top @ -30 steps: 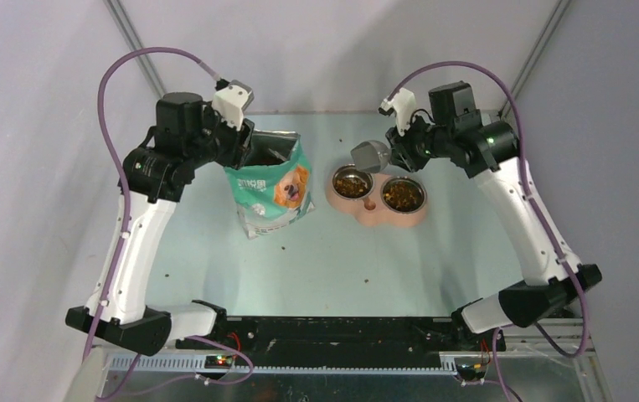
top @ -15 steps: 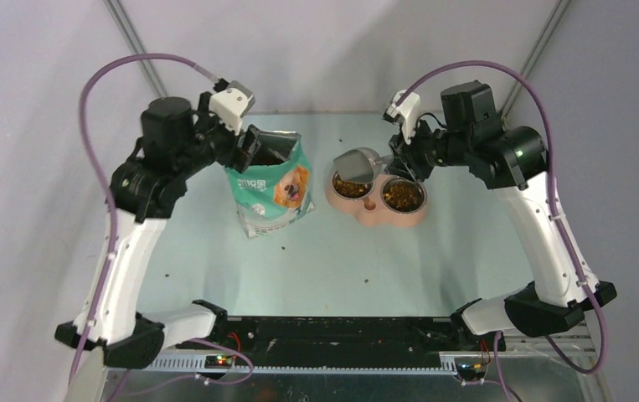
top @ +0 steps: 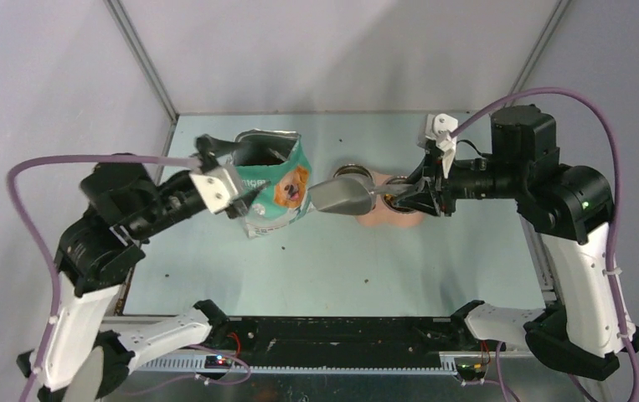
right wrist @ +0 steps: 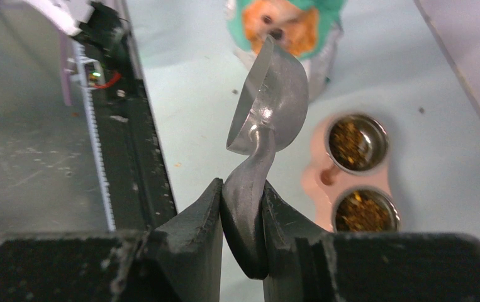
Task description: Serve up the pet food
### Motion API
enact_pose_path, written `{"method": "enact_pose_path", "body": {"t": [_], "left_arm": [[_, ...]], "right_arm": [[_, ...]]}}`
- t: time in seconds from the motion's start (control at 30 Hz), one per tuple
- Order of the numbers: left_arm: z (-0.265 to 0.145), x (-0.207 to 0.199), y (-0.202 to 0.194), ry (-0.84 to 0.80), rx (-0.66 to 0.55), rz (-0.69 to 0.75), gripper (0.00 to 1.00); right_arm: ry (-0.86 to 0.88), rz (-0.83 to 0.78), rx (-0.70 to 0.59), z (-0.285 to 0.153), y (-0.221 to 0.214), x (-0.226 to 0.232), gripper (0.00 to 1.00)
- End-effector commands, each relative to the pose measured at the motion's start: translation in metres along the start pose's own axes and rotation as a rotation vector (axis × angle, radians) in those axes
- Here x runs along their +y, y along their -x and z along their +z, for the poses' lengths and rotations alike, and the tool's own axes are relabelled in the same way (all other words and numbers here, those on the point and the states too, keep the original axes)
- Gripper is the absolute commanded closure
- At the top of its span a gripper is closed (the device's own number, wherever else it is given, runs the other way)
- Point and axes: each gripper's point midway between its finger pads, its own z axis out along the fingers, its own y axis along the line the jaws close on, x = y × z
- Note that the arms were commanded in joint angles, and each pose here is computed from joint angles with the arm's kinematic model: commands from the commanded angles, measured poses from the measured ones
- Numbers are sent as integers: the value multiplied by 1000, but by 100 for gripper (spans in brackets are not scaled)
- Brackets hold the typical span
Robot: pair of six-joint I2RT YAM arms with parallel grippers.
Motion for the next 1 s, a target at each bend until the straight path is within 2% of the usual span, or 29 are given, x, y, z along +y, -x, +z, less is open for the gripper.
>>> {"method": "enact_pose_path", "body": {"t": [0.0, 0.2, 0.4, 0.6, 0.7, 0.77, 0.83, 0.87, 0.9, 0.93, 0.97], "left_arm": [[34, -41, 3, -204, -21, 140, 25], [76, -59, 25, -143, -155, 264, 26], [100, -62, 37, -72, -198, 303, 38], [109, -69, 40, -67, -193, 316, 63], [114, -71, 39, -73, -180, 326, 86], [117, -71, 37, -65, -171, 329, 98], [119, -69, 37, -50, -167, 328, 100], [120, -68, 36, -41, -161, 321, 100], [121, -67, 36, -34, -162, 314, 100], [121, -66, 36, -26, -157, 299, 100], [123, -65, 36, -22, -156, 291, 100]], "right_arm": [[104, -37, -178, -10, 48, 26, 100], [156, 68, -220, -10, 55, 36, 100], [188, 101, -222, -11, 54, 43, 100], [206, 122, -214, -9, 49, 45, 100], [215, 150, -212, -6, 47, 45, 100], [217, 158, -214, -5, 46, 45, 100], [202, 203, -214, -4, 45, 42, 100], [173, 234, -210, -2, 43, 36, 99], [158, 283, -217, -1, 45, 32, 94], [134, 330, -212, 2, 39, 24, 82], [132, 384, -227, 2, 43, 22, 76]]}}
